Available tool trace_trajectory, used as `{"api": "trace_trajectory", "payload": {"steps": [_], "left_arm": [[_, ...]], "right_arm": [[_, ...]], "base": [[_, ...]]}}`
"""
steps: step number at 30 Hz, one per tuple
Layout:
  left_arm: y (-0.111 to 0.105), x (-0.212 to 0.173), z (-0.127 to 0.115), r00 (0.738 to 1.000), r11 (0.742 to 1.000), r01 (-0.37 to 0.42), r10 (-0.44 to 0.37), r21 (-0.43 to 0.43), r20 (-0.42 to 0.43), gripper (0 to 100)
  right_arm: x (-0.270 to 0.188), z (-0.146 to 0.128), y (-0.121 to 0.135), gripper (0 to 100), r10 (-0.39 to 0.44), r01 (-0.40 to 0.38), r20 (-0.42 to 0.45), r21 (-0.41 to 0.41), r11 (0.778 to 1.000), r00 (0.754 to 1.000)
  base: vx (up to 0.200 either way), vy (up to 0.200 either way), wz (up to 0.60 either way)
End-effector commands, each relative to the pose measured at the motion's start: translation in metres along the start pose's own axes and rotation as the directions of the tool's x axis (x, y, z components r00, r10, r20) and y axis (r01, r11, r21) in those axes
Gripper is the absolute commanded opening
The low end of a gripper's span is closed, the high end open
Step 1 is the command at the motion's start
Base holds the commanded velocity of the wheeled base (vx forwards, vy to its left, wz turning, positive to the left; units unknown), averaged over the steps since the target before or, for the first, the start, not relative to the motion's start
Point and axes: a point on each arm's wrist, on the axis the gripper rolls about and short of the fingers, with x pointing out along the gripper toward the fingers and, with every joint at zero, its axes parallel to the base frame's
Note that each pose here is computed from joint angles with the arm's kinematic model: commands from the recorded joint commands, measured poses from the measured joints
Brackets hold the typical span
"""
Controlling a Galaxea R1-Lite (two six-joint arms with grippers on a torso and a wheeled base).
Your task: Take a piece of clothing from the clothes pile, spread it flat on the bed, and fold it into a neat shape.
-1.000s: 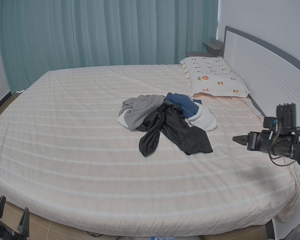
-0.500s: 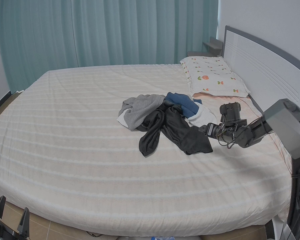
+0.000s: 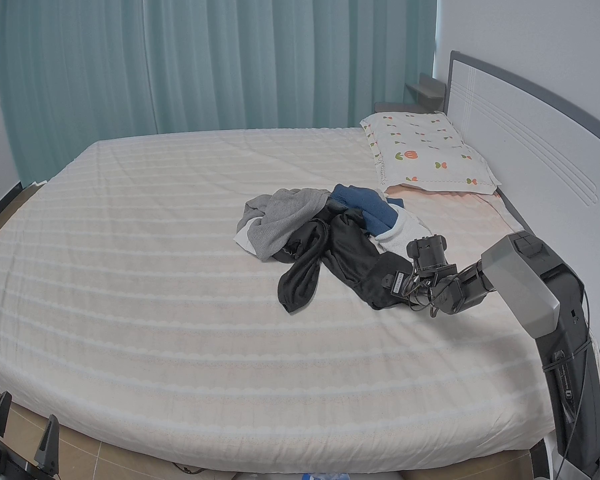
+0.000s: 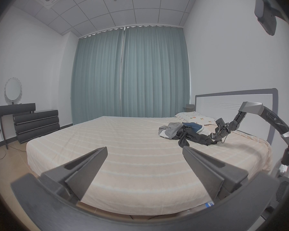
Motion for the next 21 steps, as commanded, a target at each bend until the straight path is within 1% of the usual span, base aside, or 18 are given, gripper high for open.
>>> {"api": "trace_trajectory", "payload": {"steps": [1,7,8,17,21], "left_arm": [[0.0,0.0,-0.005,1.0,1.0,-0.001,0.001,0.0,-0.001,100],[0.0,0.0,-0.005,1.0,1.0,-0.001,0.001,-0.002,0.001,100],[0.0,0.0,-0.005,1.0,1.0,-0.001,0.001,0.0,-0.001,100],[0.0,0.0,-0.005,1.0,1.0,-0.001,0.001,0.0,0.001,100],[0.0,0.0,-0.005,1.0,1.0,-0.001,0.001,-0.002,-0.001,100]], "right_arm": [[0.006,-0.009,0.001,100,-0.001,0.001,-0.013,-0.01,1.0,1.0],[0.014,-0.012,0.001,100,-0.006,0.006,-0.007,-0.015,1.0,1.0],[0.014,-0.01,0.002,0,-0.004,0.004,0.009,-0.012,1.0,1.0],[0.006,-0.004,0.005,0,0.002,-0.002,0.018,-0.015,1.0,1.0],[-0.005,0.0,0.006,0,0.002,-0.001,0.016,-0.016,1.0,1.0]], "base": [[0.0,0.0,0.0],[0.0,0.0,0.0],[0.0,0.0,0.0],[0.0,0.0,0.0],[0.0,0.0,0.0]]}}
